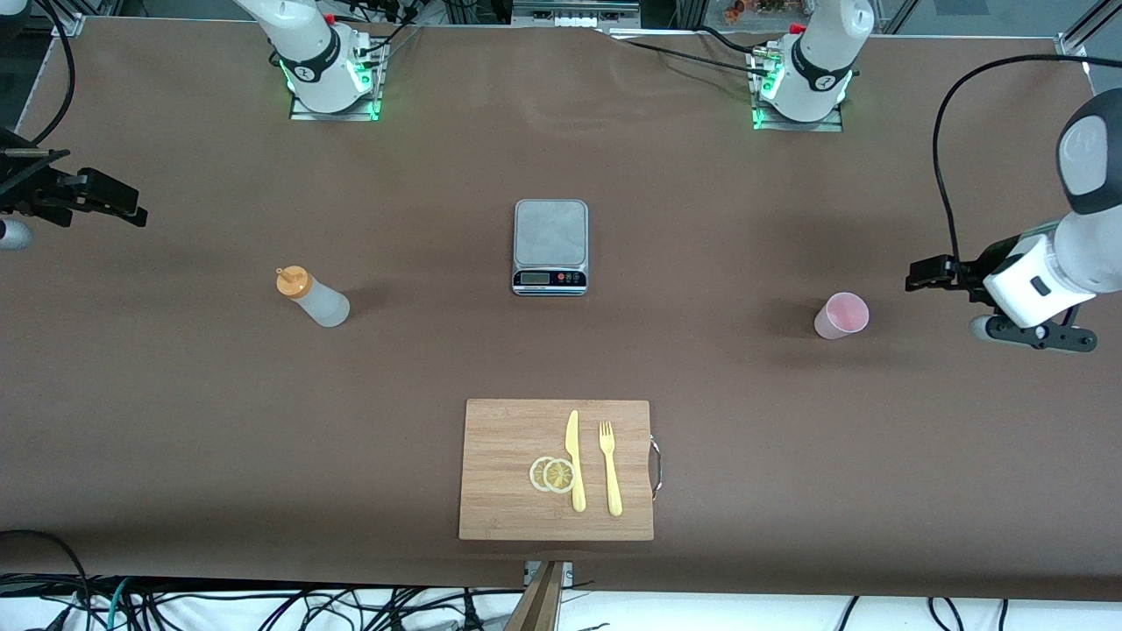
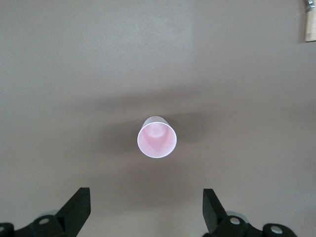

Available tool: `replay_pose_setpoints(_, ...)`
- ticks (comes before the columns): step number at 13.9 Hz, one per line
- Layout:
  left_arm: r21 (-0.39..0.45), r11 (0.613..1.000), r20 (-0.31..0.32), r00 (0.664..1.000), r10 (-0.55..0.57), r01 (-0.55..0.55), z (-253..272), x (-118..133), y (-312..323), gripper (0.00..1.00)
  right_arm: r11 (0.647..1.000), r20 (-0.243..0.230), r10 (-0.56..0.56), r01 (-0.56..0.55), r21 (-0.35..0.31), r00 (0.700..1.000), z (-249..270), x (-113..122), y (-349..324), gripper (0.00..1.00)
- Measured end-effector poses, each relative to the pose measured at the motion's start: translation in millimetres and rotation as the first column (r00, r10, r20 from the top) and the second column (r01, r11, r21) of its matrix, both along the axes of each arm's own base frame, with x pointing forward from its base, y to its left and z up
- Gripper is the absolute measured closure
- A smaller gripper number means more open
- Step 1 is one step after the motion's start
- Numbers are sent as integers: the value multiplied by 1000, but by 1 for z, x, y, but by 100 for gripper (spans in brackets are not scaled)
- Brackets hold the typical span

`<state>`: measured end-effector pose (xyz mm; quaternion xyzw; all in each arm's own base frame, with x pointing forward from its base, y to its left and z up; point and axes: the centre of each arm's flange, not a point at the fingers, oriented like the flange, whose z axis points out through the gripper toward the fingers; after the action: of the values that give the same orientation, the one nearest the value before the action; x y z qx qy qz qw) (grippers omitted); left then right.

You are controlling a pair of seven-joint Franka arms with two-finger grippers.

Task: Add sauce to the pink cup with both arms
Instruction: 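Move the left gripper down over the pink cup and grasp it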

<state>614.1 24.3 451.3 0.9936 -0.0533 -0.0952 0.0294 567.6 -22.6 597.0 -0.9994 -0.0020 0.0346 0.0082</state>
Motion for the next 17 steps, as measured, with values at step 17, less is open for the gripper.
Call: replay_pose_setpoints(17,61,998,99,995,-3,-3,-185,-38,29,4,1000,0,0,0,0,1000,0,0,0,0)
